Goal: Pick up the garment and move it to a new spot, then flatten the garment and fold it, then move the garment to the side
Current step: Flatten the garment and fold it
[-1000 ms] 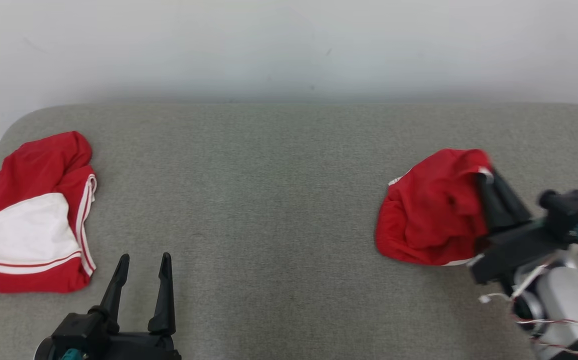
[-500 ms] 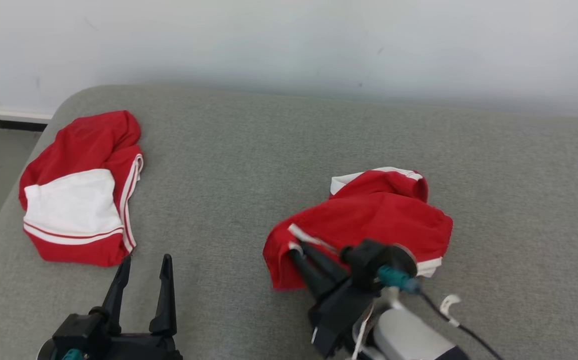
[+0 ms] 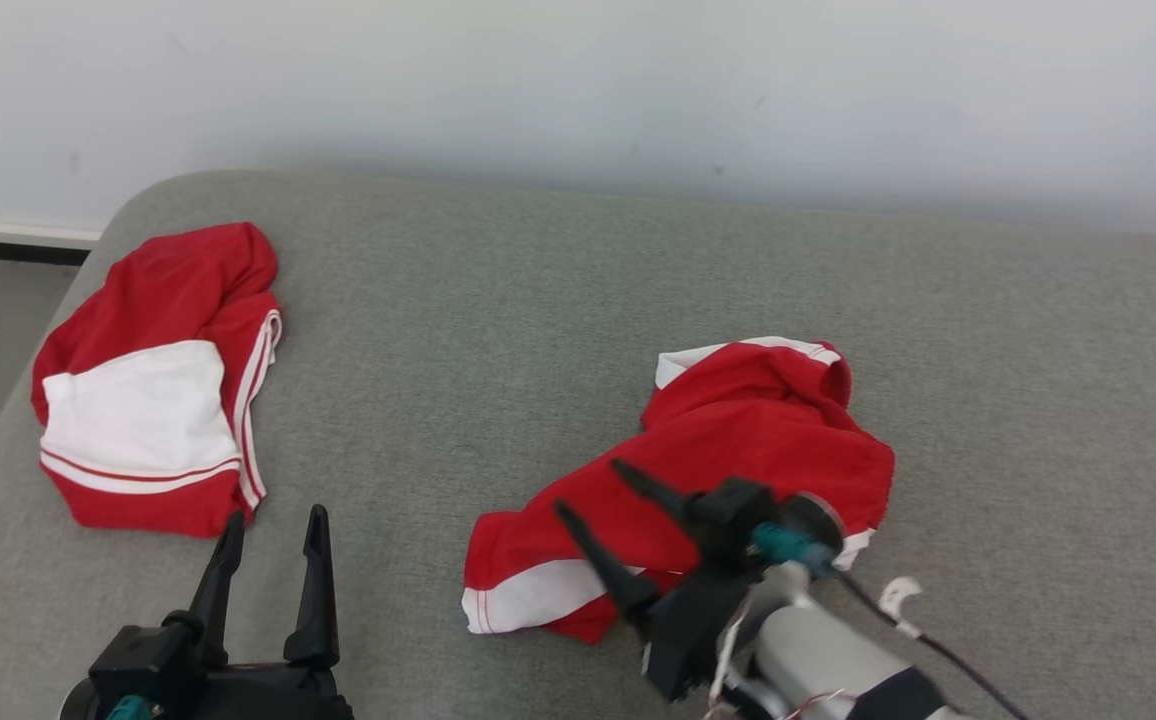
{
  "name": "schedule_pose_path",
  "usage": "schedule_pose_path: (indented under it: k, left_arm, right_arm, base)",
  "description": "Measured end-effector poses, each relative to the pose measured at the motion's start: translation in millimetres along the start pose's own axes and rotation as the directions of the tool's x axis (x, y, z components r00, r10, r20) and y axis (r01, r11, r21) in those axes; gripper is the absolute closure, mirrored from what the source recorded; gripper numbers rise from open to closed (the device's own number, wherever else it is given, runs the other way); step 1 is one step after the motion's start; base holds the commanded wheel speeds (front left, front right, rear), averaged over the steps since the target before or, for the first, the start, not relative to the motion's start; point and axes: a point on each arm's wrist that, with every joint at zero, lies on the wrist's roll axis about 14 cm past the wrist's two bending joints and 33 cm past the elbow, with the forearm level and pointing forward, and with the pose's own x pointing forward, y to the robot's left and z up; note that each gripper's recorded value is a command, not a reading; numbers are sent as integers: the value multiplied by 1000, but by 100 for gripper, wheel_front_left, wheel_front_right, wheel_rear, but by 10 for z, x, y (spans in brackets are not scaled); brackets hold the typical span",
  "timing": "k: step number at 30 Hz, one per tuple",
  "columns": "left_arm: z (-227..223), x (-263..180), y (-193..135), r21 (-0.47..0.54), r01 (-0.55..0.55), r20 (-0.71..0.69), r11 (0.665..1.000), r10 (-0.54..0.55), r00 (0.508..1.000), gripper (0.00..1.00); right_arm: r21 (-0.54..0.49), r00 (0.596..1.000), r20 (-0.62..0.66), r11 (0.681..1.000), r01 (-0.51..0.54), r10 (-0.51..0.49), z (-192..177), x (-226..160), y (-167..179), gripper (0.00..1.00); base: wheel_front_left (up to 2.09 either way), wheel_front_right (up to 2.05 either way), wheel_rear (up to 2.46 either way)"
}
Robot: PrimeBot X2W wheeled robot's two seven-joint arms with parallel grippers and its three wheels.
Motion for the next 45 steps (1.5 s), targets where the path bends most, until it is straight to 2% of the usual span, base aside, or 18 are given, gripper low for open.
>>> schedule_pose_path:
  k: [3,7,14,20,26,32,41,45]
  left_arm:
    - [1,31,-34,-3,13,2,1000,-13,1000,0]
    - [13,73,-105,-3,39,8,999,-39,999,0]
    - [8,110,-203,8,71,10,997,-71,997,0]
    - [43,142,-324,17,102,24,995,-103,994,0]
    - [46,159,-373,31,112,26,993,-113,993,0]
    - [27,180,-397,36,119,22,992,-120,993,0]
    - [19,147,-345,35,103,17,994,-104,994,0]
    - [27,140,-288,35,82,18,996,-83,996,0]
  right_arm:
    - [-9,995,61,997,80,-80,206,-122,-328,0]
    - [-11,968,144,978,208,-204,427,-427,-767,0]
    - [17,883,219,906,423,-416,505,-1163,-1313,0]
    - [67,803,228,831,552,-551,382,-1718,-1474,0]
    - [139,760,189,783,606,-621,140,-1984,-1409,0]
    - [147,757,181,778,610,-628,101,-2004,-1406,0]
    - [90,828,146,841,534,-542,86,-1645,-1403,0]
    - [95,848,90,852,514,-522,-28,-1482,-1472,0]
  base:
    - [0,0,0]
    - [0,0,0]
    - [0,0,0]
    - [0,0,0]
    - [0,0,0]
    - [0,0,0]
    - [0,0,0]
    - [0,0,0]
